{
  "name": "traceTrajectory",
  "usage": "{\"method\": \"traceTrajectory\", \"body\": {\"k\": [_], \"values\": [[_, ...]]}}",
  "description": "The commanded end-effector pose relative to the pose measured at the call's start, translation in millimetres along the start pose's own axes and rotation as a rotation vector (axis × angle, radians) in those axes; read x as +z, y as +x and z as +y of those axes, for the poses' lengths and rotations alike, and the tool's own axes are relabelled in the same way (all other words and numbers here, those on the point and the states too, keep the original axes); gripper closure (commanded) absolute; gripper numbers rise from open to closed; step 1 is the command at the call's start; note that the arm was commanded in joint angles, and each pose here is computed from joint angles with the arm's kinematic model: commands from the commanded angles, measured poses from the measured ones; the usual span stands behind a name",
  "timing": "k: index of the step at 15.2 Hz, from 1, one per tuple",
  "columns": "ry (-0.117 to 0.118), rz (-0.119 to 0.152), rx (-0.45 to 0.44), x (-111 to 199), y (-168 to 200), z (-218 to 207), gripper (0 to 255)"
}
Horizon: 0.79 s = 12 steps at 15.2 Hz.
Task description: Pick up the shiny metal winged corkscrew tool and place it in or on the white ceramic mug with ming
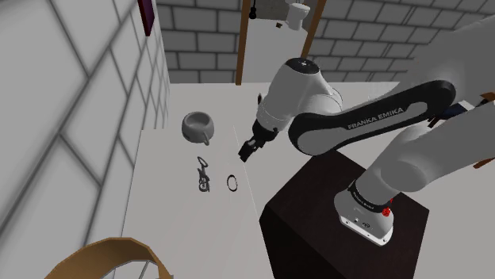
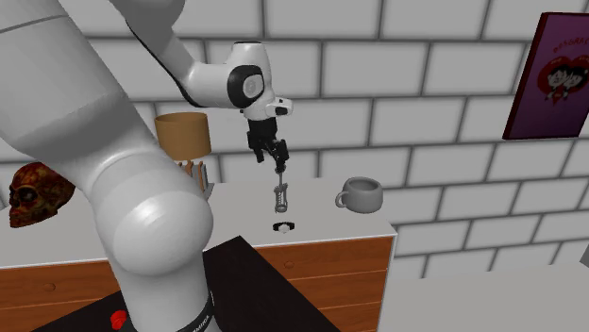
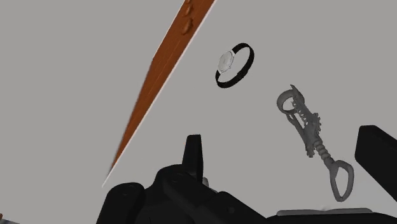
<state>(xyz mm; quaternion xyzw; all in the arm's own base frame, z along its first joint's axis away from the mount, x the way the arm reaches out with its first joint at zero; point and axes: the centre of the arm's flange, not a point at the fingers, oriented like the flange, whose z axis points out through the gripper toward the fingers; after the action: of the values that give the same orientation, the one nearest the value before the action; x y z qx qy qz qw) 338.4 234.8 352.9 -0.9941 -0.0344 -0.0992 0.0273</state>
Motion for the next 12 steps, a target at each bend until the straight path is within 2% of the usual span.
{"method": "traceTrajectory", "body": {"k": [1,12], "values": [[0.001,0.026,0.004,22.8,2.0,-15.7,0],[-0.018,0.150,0.023,134.8,38.4,-95.1,0]]}}
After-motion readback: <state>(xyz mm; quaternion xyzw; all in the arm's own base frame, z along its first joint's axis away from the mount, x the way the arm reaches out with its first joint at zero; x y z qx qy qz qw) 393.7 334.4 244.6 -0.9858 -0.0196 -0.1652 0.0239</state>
